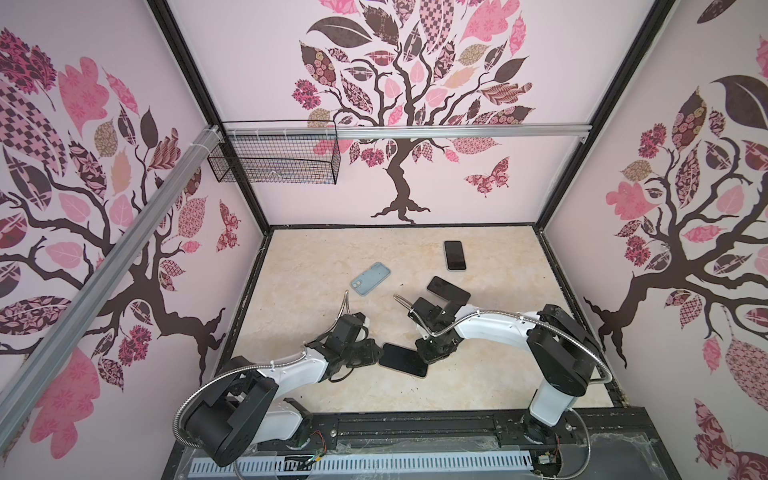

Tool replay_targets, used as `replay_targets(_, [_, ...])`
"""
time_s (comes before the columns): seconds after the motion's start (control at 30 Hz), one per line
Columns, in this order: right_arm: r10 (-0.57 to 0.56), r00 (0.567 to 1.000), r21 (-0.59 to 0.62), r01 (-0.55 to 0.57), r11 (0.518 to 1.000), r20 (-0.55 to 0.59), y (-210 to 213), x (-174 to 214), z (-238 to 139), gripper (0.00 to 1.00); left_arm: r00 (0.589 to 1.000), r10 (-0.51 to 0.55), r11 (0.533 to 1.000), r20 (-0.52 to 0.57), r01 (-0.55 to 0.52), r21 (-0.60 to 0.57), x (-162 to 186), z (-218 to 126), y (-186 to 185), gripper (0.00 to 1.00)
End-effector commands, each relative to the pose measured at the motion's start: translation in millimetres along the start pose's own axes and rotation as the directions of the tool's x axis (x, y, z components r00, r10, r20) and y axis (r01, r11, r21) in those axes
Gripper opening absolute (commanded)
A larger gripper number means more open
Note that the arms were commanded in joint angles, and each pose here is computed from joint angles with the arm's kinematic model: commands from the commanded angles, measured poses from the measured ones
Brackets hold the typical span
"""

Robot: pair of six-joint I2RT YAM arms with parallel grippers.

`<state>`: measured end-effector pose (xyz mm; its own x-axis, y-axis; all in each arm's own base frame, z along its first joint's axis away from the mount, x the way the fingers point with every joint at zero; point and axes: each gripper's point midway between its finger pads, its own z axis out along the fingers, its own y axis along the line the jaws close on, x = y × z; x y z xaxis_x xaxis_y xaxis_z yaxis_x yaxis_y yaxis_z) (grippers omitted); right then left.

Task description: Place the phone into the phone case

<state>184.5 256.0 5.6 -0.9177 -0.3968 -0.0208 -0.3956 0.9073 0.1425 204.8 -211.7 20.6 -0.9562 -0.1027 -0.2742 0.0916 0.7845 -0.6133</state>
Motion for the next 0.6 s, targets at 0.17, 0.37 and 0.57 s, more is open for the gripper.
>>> replay_targets(0.17, [-0.056, 0.998, 0.183, 0.062, 0.981, -0.036, -40.5, 17.7, 62.6, 0.30, 0.996, -0.008, 1.000, -0.086, 0.005, -0.031, 24.4, 0.4, 9.5, 0.17])
replay_targets(0.37, [-0.091, 0.992, 0.109, 0.081, 0.991, 0.088, -17.1, -8.3, 13.0, 0.40, 0.999, -0.016, 0.998, -0.050, 0.012, -0.064, 19.6, -4.6, 13.7, 0.18])
replay_targets(0.57, [-0.166, 0.969, 0.065, 0.156, 0.986, 0.183, -0.3, -27.0, -28.1, 0.57, 0.999, -0.038, 0.993, 0.006, 0.038, -0.111, 13.2, -15.2, 20.2, 0.18])
